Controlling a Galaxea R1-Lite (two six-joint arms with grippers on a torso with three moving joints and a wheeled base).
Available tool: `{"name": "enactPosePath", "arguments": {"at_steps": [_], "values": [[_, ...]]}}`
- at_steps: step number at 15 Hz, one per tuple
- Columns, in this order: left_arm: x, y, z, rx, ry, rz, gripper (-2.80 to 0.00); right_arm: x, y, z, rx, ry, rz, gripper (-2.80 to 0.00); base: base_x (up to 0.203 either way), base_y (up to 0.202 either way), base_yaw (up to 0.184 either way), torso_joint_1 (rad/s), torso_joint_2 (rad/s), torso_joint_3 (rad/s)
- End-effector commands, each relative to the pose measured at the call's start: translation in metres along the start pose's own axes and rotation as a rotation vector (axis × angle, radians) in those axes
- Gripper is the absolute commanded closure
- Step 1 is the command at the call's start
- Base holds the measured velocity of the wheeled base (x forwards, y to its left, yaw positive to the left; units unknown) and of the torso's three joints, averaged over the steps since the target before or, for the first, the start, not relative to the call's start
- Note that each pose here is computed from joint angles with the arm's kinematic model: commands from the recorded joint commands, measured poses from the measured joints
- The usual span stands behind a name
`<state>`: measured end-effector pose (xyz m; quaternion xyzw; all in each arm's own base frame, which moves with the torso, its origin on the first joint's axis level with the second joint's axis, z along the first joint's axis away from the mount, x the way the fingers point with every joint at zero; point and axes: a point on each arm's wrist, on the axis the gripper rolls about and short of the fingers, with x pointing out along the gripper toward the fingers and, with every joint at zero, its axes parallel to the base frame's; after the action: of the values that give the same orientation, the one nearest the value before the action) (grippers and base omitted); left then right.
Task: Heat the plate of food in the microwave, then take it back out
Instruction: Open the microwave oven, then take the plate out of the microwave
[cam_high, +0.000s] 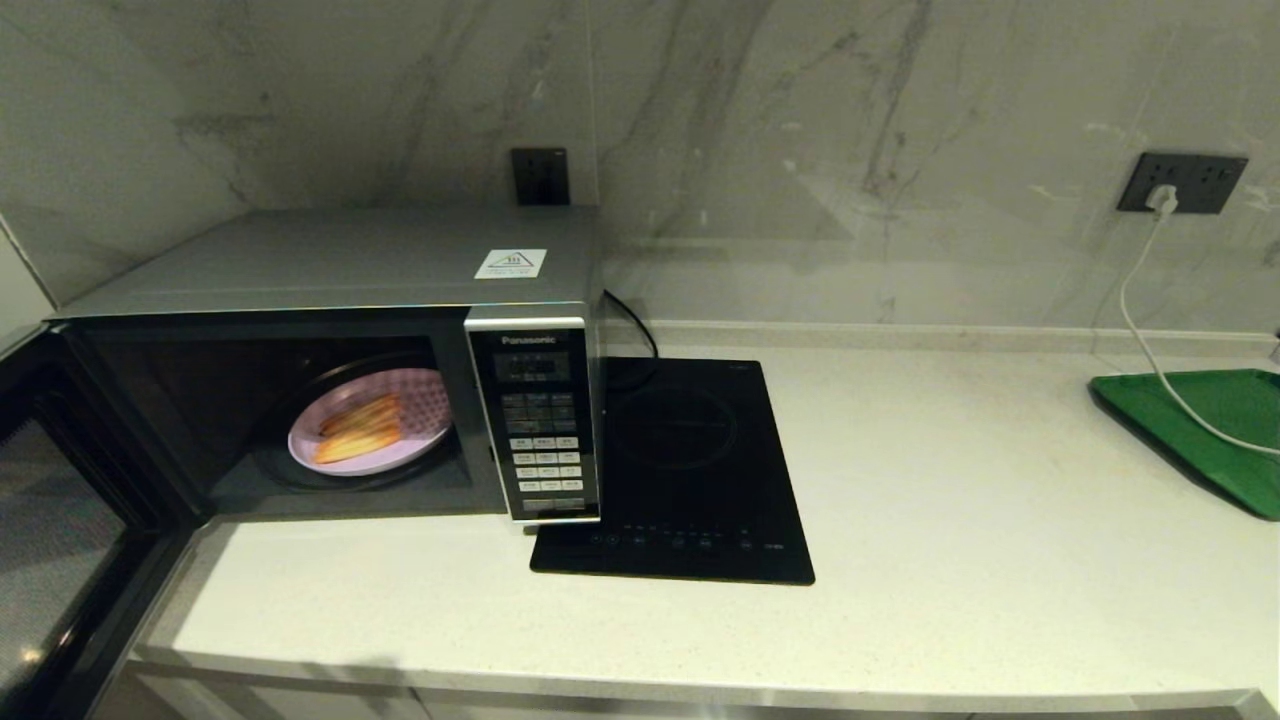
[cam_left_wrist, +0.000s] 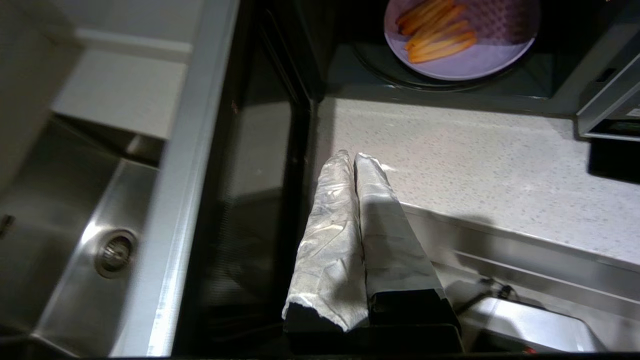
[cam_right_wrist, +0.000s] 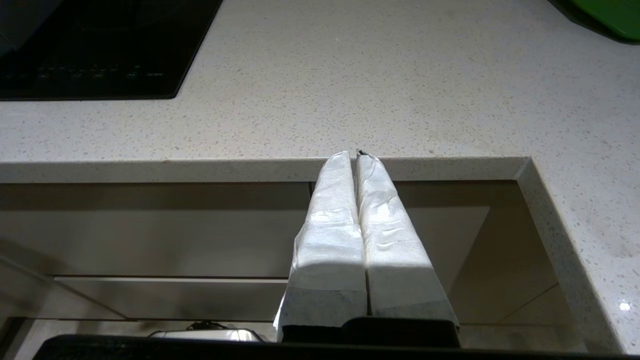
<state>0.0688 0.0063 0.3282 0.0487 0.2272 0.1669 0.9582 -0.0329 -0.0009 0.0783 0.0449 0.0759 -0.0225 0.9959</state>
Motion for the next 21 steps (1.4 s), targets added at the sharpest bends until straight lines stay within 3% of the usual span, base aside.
{"name": "enactPosePath", "arguments": {"at_steps": [1,3,6,7,10,11,12,14,16,17,21], "values": [[0.026,-0.01,-0.004,-0.099,0.11,-0.02,0.0,0.0,0.0,0.0,-0.001,0.001,0.0,0.0,0.0,0.0,0.0,0.0,0.0,0.0],[0.048,-0.022,-0.015,-0.253,0.242,-0.125,0.0,0.0,0.0,0.0,-0.001,0.001,0.0,0.0,0.0,0.0,0.0,0.0,0.0,0.0],[0.079,-0.04,-0.032,-0.574,0.495,-0.273,0.0,0.0,0.0,0.0,0.0,0.001,0.0,0.0,0.0,0.0,0.0,0.0,0.0,0.0],[0.091,-0.046,-0.04,-0.65,0.543,-0.309,0.0,0.0,0.0,0.0,0.0,0.001,0.0,0.0,0.0,0.0,0.0,0.0,0.0,0.0],[0.123,-0.057,-0.054,-0.815,0.441,-0.392,0.0,0.0,0.0,0.0,0.0,0.001,0.0,0.0,0.0,0.0,0.0,0.0,0.0,0.0],[0.136,-0.062,-0.058,-0.901,0.439,-0.392,-2.8,0.0,0.0,0.0,-0.001,0.001,0.0,0.0,0.0,0.0,0.0,0.0,0.0,0.0],[0.151,-0.067,-0.059,-1.0,0.455,-0.374,-2.8,0.0,0.0,0.0,0.0,0.001,0.0,0.0,0.0,0.0,0.0,0.0,0.0,0.0],[0.176,-0.073,-0.054,-1.206,0.399,-0.319,-2.8,0.0,0.0,0.0,0.0,0.001,0.0,0.0,0.0,0.0,0.0,0.0,0.0,0.0],[0.182,-0.075,-0.051,-1.323,0.358,-0.31,-2.8,0.0,0.0,0.0,0.0,0.001,0.0,0.0,0.0,0.0,0.0,0.0,0.0,0.0],[0.184,-0.076,-0.049,-1.371,0.347,-0.316,-2.8,0.0,0.0,0.0,0.0,0.001,0.0,0.0,0.0,0.0,0.0,0.0,0.0,0.0],[0.222,-0.082,-0.056,-1.423,0.393,-0.237,-2.8,0.0,0.0,0.0,0.0,0.001,0.0,0.0,0.0,0.0,0.0,0.0,0.0,0.0]]}}
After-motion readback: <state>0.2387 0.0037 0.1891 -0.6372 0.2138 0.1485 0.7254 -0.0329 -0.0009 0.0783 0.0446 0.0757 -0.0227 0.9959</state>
